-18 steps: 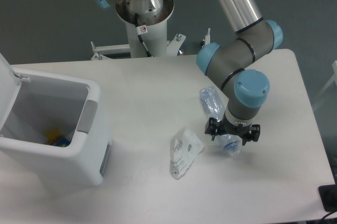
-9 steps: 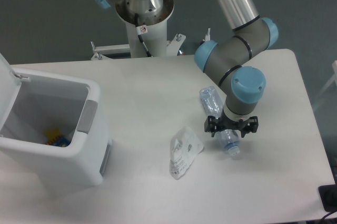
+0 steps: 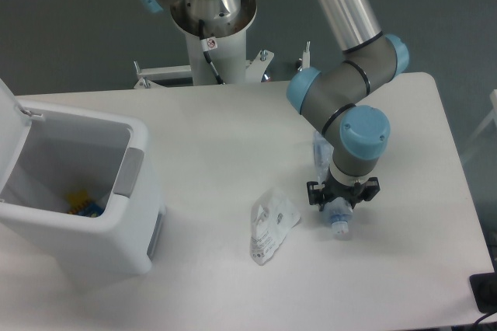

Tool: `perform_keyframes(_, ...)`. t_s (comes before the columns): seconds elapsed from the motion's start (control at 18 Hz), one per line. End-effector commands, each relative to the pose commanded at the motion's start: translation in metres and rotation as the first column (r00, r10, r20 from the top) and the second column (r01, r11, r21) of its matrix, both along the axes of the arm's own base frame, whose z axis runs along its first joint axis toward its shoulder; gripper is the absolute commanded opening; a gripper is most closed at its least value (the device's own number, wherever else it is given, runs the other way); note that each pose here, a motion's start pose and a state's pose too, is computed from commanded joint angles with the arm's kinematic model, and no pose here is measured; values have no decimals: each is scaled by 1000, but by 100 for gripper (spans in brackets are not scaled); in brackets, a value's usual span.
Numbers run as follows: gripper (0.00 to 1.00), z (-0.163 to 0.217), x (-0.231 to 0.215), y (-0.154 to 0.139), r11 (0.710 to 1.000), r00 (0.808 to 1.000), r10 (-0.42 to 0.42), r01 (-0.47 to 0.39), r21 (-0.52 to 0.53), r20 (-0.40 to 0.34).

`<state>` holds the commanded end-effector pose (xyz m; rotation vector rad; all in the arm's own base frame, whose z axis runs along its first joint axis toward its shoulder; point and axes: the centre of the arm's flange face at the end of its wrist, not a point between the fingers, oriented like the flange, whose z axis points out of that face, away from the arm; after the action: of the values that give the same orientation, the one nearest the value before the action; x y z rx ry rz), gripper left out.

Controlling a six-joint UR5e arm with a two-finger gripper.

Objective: Place the trash in the trash can
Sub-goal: 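Close the gripper on the bottle and lift it off the table, then carry the bottle over to the white trash bin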

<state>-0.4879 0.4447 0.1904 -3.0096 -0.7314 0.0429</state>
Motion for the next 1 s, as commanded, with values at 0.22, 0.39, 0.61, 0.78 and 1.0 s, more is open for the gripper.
perform_keyframes(0.22, 33, 13, -7, 4, 1000, 1000, -6, 7, 20, -20)
perform_keyframes(0.39, 33, 45, -23, 10, 996, 998, 6, -1, 86, -58)
perform_keyframes(0.61, 33, 82, -33, 17, 972, 999, 9, 2, 234, -48)
perform_keyframes(0.78, 33, 123, -34, 13, 910, 1000, 6, -5, 415, -3)
perform_keyframes(1.0, 33, 190, -22, 16, 769, 993, 47, -108, 630, 112)
